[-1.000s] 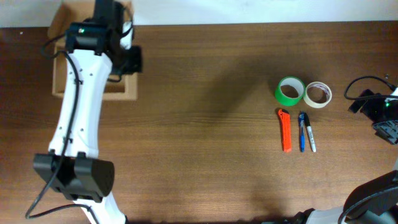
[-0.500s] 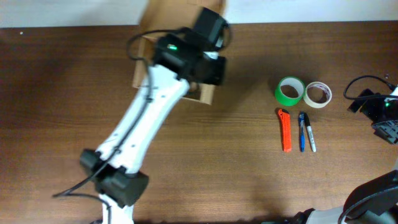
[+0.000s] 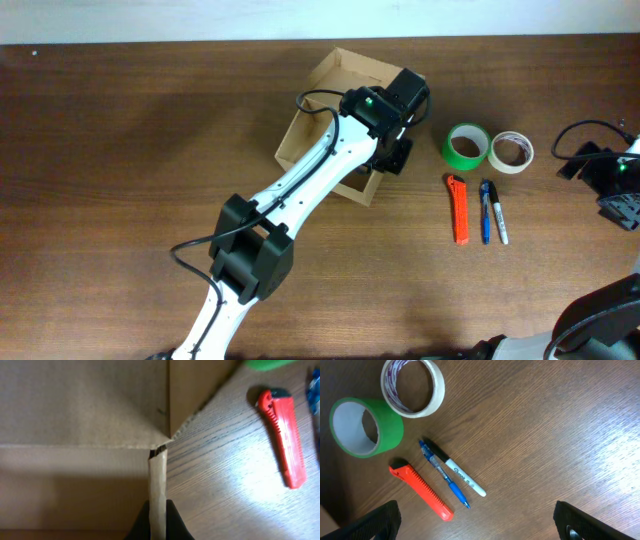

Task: Pack container
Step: 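Drag the cardboard box with the left gripper rightward toward the tapes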

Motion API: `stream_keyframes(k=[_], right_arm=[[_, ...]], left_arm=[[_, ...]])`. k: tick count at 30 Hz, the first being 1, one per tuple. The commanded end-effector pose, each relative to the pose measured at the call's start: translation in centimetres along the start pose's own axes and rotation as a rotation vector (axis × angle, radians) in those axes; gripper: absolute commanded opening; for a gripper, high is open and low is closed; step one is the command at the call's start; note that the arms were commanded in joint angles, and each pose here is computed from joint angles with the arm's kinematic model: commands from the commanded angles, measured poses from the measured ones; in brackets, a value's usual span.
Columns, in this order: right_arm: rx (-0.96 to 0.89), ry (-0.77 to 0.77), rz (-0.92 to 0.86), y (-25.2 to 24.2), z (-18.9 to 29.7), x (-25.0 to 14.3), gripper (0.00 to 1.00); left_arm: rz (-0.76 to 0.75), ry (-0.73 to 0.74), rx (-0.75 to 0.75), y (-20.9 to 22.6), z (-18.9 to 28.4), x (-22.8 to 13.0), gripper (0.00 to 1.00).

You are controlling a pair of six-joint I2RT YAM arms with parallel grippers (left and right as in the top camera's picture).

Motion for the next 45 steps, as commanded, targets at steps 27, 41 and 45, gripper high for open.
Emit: stream_keyframes(k=[27,41,45], right_arm=[[0.041,-0.008,-0.006,0.5,0.4,0.2,0.99],[0.053,-0.049,0.122,3.1,4.3,0.4,0.83],[0.019,-0.11,0.237,6.5,7.8,-0.3,0.85]], left_arm=[[-0.234,-0.094,-0.021,-3.1,-0.8,2.9,0.83],[-0.151,-0.272,0.357,4.2,12.8,4.7,0.96],[-0.013,-0.318,0.417,11.1,17.1,4.1,0.96]])
Point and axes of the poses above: each gripper's point midway between its finger pads, its own z axis back along the fingers, its own y axis along the line the jaws close on, x = y × z, the point moved 5 cm from there along z, back along the fingers, and after that the axes turned 5 degrees about -z, right-handed, at the moved point
